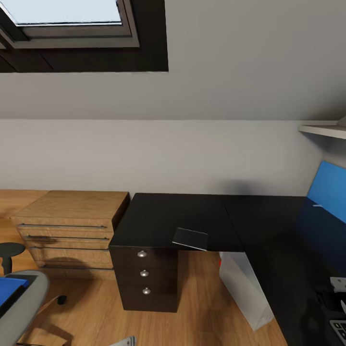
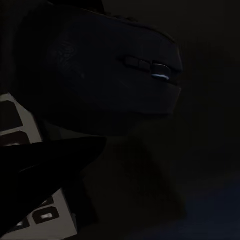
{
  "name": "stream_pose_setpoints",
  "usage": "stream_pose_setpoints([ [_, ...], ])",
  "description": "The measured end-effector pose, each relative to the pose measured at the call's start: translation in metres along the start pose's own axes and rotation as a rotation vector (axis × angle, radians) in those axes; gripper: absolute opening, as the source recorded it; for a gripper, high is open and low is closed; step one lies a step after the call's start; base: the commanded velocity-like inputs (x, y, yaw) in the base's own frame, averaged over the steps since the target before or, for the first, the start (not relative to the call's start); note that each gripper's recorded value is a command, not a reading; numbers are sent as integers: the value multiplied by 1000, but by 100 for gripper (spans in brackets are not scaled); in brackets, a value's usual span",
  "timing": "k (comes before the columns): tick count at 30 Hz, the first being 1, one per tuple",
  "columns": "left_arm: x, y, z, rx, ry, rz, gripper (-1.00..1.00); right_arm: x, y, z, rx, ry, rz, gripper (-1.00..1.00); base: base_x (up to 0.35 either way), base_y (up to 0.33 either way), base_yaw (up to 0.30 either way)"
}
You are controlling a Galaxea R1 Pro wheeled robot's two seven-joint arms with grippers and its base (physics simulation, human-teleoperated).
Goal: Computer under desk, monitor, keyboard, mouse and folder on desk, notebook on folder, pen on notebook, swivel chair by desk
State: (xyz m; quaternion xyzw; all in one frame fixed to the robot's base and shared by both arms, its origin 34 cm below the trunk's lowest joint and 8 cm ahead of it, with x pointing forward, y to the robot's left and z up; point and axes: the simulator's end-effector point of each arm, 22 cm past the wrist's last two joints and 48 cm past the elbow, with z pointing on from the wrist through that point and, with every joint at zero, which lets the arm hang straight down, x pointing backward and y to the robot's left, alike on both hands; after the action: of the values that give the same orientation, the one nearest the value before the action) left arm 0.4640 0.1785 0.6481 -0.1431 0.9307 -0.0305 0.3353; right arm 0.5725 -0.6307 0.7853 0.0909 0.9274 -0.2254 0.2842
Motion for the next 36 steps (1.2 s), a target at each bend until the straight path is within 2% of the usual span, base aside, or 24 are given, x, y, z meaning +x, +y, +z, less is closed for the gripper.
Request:
stream_pose_setpoints([
  [2,0,0,0,0,-1,1,100,0,0,0,2,0,-4,-100,0,0,0],
  [3,-1,0,0,1,-2,1,100,0,-1,0,3,0,-4,100,0,0,0],
  [17,-7,0,-12,-2,2,5,100,-12,0,-12,-4,-17,-7,100,0,0,0],
  [19,-7,1,-12,-2,3,5,100,-19,1,-13,-7,-41,-7,100,0,0,0],
  [23,-7,1,-12,-3,3,4,100,-56,3,-23,-15,-156,1,100,0,0,0],
  [25,-7,1,-12,-4,4,4,100,-70,12,-28,-28,-197,8,100,0,0,0],
  [28,-6,2,-12,-4,7,3,100,-88,44,-38,-72,-248,28,100,0,0,0],
  [30,-5,1,-12,-3,7,3,100,-92,57,-42,-90,-261,35,100,0,0,0],
  [31,-5,0,-12,-1,7,5,100,-97,78,-46,-118,-278,48,100,0,0,0],
  [33,-5,0,-12,1,6,6,100,-98,96,-50,-142,-283,58,100,0,0,0],
  [34,-5,0,-12,1,6,7,100,-97,117,-52,-170,-283,67,100,0,0,0],
  [36,-5,0,-12,1,6,7,100,-96,126,-54,-181,-284,70,100,0,0,0],
])
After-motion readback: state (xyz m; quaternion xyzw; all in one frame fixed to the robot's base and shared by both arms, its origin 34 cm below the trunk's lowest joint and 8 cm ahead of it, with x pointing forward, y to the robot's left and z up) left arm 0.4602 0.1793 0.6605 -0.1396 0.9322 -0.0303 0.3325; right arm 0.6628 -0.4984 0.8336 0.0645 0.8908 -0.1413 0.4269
